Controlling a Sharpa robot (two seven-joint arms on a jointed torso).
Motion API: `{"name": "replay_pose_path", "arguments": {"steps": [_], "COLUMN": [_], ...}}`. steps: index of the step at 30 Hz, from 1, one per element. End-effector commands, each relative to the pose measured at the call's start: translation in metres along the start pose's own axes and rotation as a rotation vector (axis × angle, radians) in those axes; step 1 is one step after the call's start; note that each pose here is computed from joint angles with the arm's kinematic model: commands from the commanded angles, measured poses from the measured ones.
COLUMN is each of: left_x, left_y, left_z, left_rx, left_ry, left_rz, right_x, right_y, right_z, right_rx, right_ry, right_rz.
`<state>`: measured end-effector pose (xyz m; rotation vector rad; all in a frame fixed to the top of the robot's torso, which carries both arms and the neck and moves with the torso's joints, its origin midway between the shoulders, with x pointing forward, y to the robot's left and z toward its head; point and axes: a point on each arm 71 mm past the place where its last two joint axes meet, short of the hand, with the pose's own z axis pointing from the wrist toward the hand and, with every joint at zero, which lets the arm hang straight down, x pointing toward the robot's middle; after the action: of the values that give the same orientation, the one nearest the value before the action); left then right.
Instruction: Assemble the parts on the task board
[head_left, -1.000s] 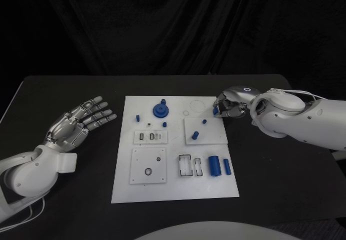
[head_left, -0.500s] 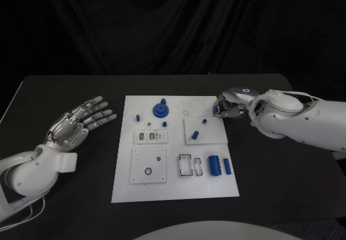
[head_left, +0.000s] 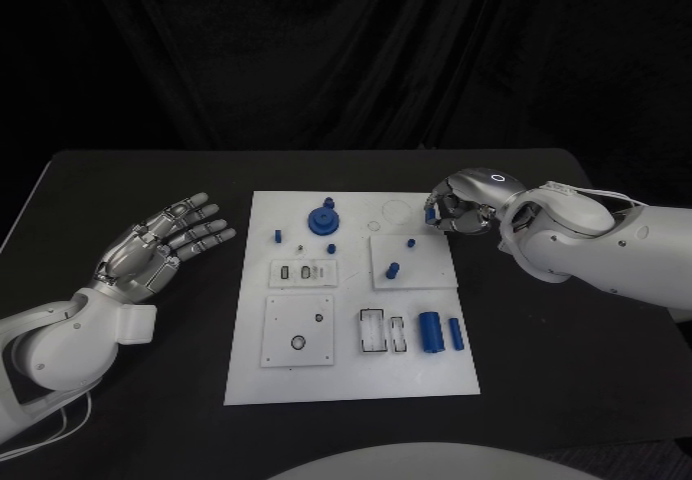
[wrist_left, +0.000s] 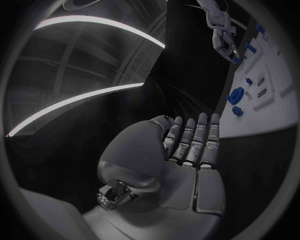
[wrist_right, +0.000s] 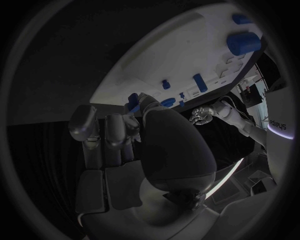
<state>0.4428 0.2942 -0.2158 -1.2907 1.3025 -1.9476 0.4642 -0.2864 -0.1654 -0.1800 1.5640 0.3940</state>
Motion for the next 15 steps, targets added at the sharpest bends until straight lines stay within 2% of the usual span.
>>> {"name": "replay_pose_path", "arguments": {"steps": [1, 4, 8, 10, 15], "left_x": [0.0013, 0.0017, 0.0028, 0.0032, 0.0042], "left_y": [0.0001, 0.0005, 0.0014, 0.0017, 0.0022], "left_z": [0.0, 0.0005, 0.0016, 0.0022, 0.0028], "left_rx": [0.007, 0.006, 0.005, 0.006, 0.008], "left_ry": [0.009, 0.01, 0.014, 0.016, 0.019], "left_rz": [-0.012, -0.012, -0.014, -0.016, -0.018], "right_x": [-0.013, -0.02, -0.02, -0.015, 0.001], "right_y": [0.016, 0.043, 0.079, 0.101, 0.138], "right_z": [0.004, 0.012, 0.024, 0.032, 0.045], "right_rx": [-0.058, -0.127, -0.224, -0.279, -0.365], "right_ry": [-0.093, -0.095, -0.081, -0.06, 0.011], "right_rz": [0.018, 0.021, 0.021, 0.02, 0.017]}}
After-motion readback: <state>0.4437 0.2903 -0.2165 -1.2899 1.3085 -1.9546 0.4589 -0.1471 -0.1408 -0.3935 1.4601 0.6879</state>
